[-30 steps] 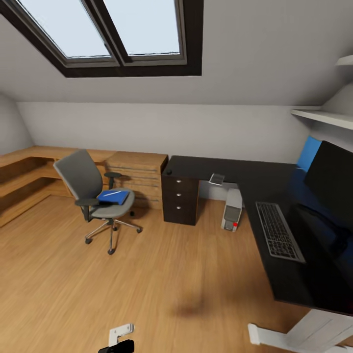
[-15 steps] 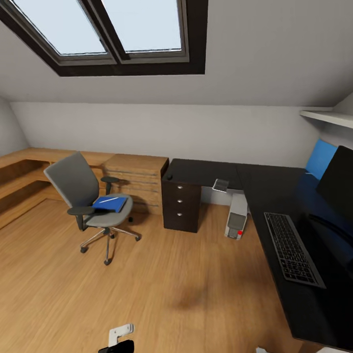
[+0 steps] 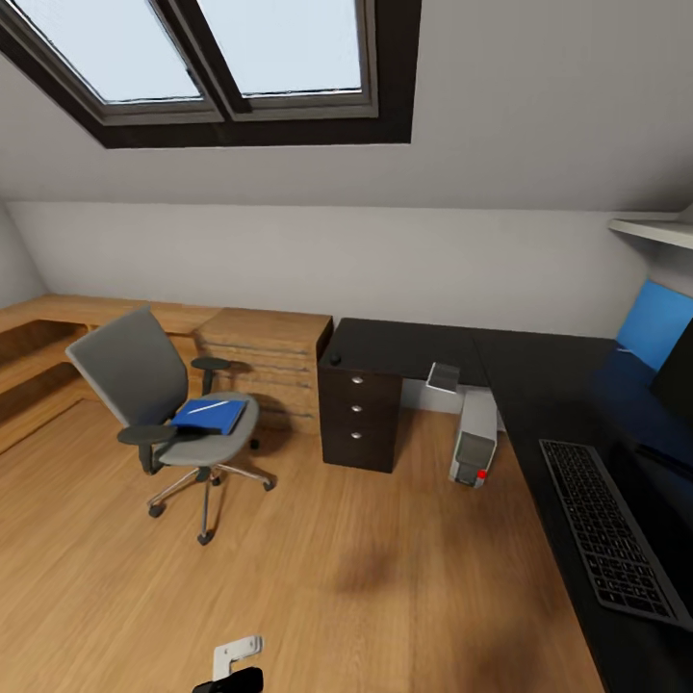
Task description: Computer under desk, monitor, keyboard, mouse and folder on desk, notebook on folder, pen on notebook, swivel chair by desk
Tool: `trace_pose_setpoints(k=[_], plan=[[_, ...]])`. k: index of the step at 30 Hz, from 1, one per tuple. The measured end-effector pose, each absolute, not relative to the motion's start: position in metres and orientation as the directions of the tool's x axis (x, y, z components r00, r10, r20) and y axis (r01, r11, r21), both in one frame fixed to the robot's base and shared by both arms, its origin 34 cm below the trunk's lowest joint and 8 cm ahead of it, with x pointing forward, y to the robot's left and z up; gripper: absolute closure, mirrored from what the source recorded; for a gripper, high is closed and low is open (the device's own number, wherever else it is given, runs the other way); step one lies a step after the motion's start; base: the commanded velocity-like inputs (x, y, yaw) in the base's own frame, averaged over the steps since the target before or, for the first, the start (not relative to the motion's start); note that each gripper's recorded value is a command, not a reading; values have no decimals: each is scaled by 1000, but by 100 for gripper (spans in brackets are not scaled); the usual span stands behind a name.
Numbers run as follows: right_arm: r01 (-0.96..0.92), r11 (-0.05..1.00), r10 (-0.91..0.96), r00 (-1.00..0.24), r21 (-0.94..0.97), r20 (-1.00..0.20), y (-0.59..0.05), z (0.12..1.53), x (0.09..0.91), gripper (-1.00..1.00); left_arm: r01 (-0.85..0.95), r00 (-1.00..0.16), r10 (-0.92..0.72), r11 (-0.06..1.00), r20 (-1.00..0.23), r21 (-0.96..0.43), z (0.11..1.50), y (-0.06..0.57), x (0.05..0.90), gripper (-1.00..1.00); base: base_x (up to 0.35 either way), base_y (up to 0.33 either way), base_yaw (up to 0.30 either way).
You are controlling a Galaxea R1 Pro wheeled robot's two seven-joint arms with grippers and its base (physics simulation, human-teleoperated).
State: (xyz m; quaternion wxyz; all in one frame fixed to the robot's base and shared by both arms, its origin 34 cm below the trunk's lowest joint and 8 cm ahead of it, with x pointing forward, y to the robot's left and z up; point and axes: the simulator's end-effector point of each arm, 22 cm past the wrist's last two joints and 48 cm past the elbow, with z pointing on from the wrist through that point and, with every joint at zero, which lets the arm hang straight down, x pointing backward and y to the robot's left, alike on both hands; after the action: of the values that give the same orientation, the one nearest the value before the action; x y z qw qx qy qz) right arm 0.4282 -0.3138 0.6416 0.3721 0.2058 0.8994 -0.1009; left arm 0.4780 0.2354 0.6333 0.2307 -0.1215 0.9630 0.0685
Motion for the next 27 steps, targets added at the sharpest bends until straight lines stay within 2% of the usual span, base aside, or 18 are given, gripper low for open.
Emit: trace_pose_setpoints(k=[9,15,27], plan=[[445,895,295,-637,-28,-712,-314,642,429,-100,-267,-863,-203,960,-462,77,633,237,478,-100,33,1,0],[445,895,294,-636,-29,-713,-315,642,429,-100,-269,-863,-203,960,-463,79,634,239,478,-100,239,0,-20],[444,895,294,-638,-28,-712,-314,642,429,-100,-267,-863,-202,961,-463,78,633,237,478,-100,47,0,-194]])
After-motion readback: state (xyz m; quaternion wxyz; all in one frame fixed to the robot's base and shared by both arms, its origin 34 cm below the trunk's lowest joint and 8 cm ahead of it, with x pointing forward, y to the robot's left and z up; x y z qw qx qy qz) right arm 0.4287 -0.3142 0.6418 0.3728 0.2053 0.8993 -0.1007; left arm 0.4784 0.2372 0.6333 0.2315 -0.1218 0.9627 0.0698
